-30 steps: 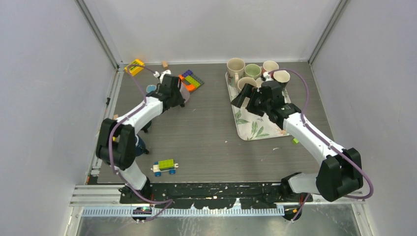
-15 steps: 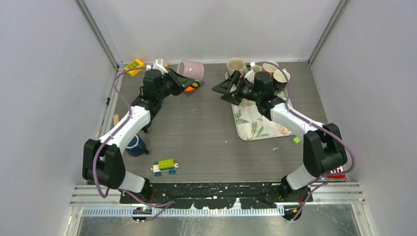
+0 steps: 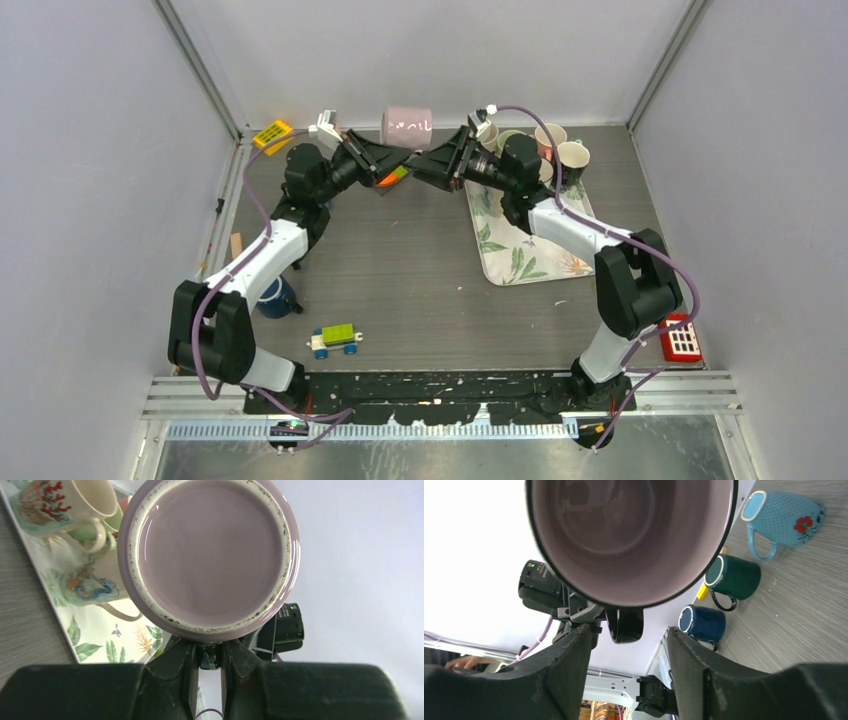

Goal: Turn the mug right side up
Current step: Turn over the cup at the center of the board.

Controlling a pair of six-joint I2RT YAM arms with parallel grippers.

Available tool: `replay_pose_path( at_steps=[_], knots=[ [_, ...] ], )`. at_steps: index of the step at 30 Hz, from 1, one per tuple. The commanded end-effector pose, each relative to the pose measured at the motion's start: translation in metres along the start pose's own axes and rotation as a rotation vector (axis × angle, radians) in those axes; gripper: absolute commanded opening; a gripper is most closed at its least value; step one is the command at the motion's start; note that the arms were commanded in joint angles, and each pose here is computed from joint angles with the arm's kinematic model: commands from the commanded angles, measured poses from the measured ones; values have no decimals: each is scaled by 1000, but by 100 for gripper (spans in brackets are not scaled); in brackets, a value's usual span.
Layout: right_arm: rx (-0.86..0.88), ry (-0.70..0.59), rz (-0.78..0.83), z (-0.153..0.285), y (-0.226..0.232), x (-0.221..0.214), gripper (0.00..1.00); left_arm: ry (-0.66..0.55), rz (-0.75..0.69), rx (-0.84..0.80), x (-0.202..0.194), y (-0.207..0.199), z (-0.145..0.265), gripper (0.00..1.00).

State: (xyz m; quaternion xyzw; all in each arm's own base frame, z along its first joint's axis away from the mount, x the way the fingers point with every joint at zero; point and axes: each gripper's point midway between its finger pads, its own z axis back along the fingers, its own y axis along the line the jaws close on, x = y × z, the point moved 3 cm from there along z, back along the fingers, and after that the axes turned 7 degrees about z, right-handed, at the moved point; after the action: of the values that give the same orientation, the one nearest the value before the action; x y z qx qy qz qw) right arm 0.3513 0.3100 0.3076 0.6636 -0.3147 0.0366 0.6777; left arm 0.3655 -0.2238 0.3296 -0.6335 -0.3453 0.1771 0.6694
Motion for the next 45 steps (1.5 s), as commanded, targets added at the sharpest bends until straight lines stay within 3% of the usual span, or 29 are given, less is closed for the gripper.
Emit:
replay_pose_path(
  at_steps=[1,7,20,25,28,29,32,35,45],
  knots=[
    [124,-9,43,-5,35,14,58,29,-69,-221,-1,-51,8,0],
    [155,9,49,-10,42,12,43,59,-49,-234,-4,-49,6,0],
    [196,22,63,-11,53,6,21,101,-34,-240,-9,-41,4,0],
    [165,22,71,-10,50,5,3,120,-42,-241,-12,-39,5,0],
    [112,12,87,-8,44,4,1,128,-47,-224,-15,-32,6,1],
    [93,10,100,-8,42,3,1,131,-45,-216,-15,-30,6,7],
    [-2,4,156,-5,32,0,1,128,-37,-195,-17,-20,5,40],
    [-134,10,203,1,20,-5,1,123,-31,-162,-17,-9,4,60],
    [-547,39,407,26,-14,-18,1,104,-33,47,-26,48,9,76]
  ],
)
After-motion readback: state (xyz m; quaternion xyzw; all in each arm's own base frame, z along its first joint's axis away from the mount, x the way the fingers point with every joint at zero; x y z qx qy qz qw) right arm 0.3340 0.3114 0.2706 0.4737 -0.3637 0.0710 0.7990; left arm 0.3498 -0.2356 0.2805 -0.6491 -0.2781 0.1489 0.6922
